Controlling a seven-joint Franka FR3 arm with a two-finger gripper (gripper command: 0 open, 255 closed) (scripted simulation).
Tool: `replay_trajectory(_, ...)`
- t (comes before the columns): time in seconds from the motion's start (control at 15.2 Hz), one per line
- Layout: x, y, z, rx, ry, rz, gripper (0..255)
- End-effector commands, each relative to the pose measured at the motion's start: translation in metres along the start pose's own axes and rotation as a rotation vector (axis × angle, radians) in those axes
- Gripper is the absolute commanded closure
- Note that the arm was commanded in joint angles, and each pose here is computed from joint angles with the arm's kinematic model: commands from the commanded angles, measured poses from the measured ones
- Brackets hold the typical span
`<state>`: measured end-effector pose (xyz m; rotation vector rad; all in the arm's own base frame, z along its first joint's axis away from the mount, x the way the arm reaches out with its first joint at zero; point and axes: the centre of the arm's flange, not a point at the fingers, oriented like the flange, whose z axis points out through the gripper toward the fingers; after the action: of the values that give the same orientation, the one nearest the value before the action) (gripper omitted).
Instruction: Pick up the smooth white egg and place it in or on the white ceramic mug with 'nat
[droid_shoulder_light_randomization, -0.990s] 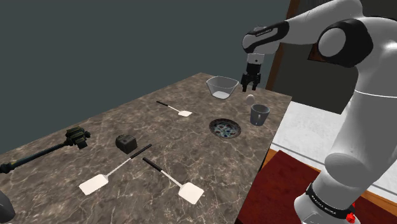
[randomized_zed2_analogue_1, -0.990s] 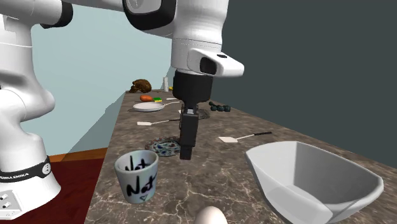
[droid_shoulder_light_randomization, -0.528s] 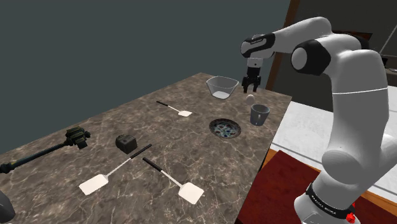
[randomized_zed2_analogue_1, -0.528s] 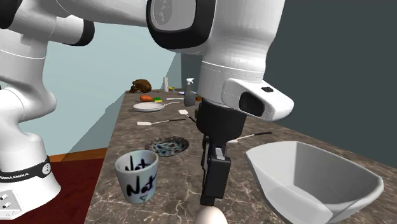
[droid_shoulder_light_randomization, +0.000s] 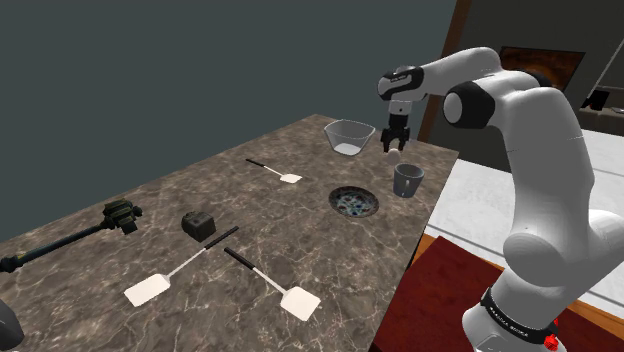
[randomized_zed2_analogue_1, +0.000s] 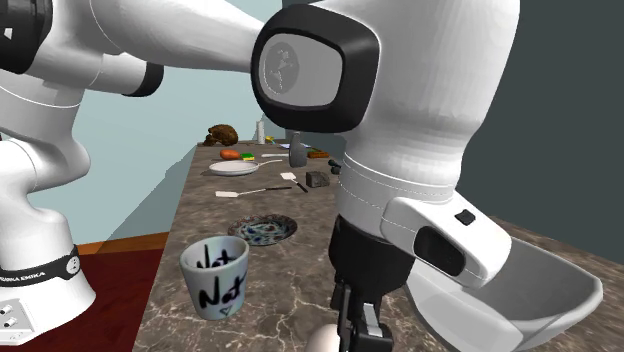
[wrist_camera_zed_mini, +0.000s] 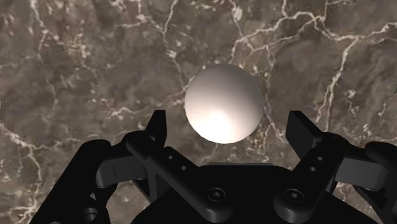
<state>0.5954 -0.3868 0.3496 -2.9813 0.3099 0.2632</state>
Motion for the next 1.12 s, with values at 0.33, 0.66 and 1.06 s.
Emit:
replay_trajectory(0.33, 0.0, 0.0001, 0.0198, 0.0, 0.0, 0.0, 0)
replay_trajectory(0.66, -0.0001, 0.0001, 0.0198, 0.0, 0.0, 0.0, 255)
replay_trajectory(1.06, -0.0002, 0.0001, 0.0198, 0.0, 0.0, 0.0, 255)
